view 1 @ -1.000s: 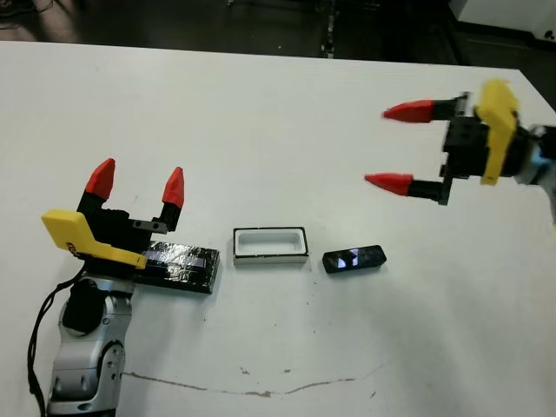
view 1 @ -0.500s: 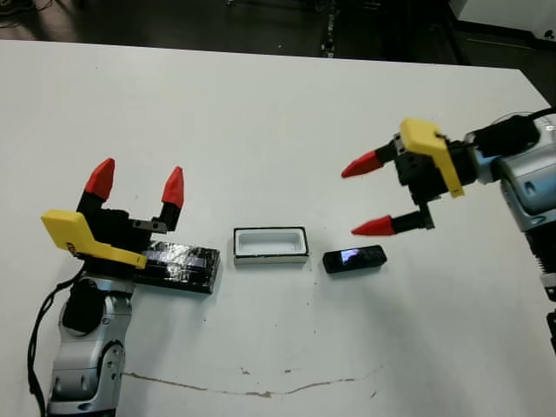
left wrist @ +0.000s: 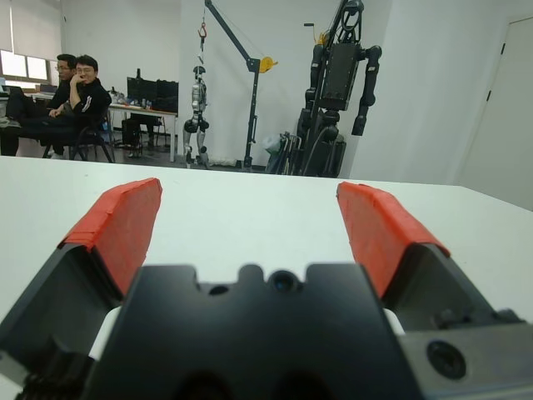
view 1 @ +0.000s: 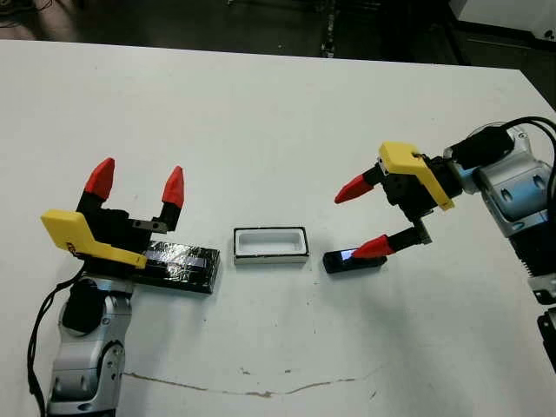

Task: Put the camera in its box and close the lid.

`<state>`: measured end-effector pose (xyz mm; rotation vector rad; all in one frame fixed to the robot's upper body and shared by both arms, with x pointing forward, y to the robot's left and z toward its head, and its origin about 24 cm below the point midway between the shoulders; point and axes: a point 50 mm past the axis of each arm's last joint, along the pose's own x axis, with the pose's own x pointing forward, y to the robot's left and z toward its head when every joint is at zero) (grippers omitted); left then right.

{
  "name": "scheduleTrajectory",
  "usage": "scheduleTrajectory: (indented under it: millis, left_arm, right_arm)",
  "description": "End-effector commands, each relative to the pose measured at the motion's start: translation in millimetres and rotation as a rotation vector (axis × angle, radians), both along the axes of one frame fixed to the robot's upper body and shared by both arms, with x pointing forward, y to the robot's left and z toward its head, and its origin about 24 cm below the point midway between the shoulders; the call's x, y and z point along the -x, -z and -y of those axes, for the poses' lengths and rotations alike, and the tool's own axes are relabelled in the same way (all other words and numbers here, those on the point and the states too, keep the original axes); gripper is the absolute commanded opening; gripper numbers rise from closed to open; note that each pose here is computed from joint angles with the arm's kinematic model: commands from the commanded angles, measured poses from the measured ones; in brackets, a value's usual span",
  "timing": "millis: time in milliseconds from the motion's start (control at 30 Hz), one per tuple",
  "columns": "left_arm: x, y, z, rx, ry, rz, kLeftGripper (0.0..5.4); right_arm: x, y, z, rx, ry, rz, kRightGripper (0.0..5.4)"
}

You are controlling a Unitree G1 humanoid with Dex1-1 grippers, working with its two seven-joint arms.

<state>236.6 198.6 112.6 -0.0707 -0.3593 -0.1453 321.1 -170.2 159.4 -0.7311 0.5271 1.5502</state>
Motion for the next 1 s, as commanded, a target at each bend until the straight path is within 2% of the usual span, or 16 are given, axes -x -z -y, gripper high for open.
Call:
scheduleTrajectory:
  millis: [33,167,267,533,1000]
  left_arm:
    - [1.4,3.1,-1,-0.011,-0.005,-0.02,5.37]
    - [0.3,1.9,-1,-0.014,0.009,-0.016,5.37]
    - [0.6,1.3,0,-0.008,0.0,-0.02,5.37]
    - [0.6,-0.2,0,-0.01,0.003,-0.015,5.37]
    - [0.4,-0.3,0,-0.008,0.003,-0.016,5.37]
  right_arm:
    - [2.7,4.7,1.3,0.023,-0.016,0.039,5.4]
    - [7.0,4.2,-4.0,0.074,-0.083,0.15,5.4]
    - [10.4,3.8,-7.7,0.095,-0.126,0.192,5.4]
    - [16.7,7.6,-11.6,0.092,-0.16,0.191,5.4]
    - [15.4,24.6,-16.2,0.101,-0.204,0.14,5.4]
